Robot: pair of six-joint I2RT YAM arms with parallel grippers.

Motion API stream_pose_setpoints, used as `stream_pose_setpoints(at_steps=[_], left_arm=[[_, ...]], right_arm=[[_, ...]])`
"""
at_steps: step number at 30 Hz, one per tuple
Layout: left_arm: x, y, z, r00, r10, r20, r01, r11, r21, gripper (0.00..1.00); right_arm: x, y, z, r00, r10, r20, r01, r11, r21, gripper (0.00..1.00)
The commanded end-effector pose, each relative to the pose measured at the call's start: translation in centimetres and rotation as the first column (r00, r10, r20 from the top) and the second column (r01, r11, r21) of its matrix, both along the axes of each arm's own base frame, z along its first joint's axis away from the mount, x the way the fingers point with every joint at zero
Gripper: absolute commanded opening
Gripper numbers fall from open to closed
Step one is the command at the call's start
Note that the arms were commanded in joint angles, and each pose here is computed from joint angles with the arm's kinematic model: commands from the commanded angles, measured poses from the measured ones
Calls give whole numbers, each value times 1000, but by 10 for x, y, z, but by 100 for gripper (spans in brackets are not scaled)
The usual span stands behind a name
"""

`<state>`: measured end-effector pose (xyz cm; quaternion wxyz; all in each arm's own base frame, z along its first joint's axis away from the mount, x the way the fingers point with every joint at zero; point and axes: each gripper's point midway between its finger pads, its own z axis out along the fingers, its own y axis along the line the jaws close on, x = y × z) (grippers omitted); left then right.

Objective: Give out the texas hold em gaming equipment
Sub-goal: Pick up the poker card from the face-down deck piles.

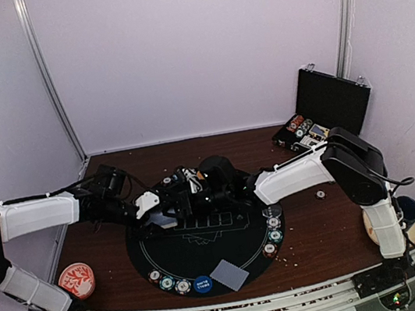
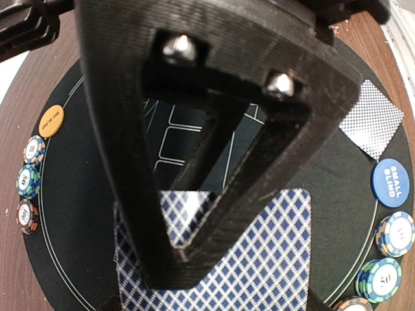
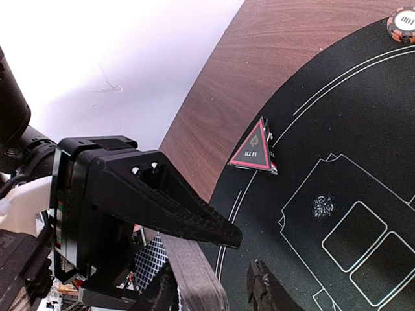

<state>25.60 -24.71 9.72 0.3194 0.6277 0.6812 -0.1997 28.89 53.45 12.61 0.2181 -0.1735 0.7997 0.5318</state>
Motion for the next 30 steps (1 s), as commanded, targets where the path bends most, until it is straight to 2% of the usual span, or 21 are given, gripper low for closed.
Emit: stream_pose_setpoints(at_steps=[1,12,17,23,30], left_arm=[[-6,-5,6,999,-37,6,37,999,-33,11],[-5,-4,0,1000,-30,-6,30,999,-19,11],[-4,-4,-2,1000,-27,-10,27,1000,-14,11],[-3,-3,-4,1000,-22,-11,22,1000,-8,11],[-2,-3,-4,1000,-19,-9,19,1000,-7,11]], right_arm=[[26,-29,-20,995,-98,3,98,992,-82,35],[28,-39,-5,994,-99,37,101,992,-81,30],[22,-36,7,997,-64,36,66,997,-44,19],[14,-40,21,998,-50,41,50,999,-12,0],[15,-55,27,997,-69,47,70,997,-15,0]])
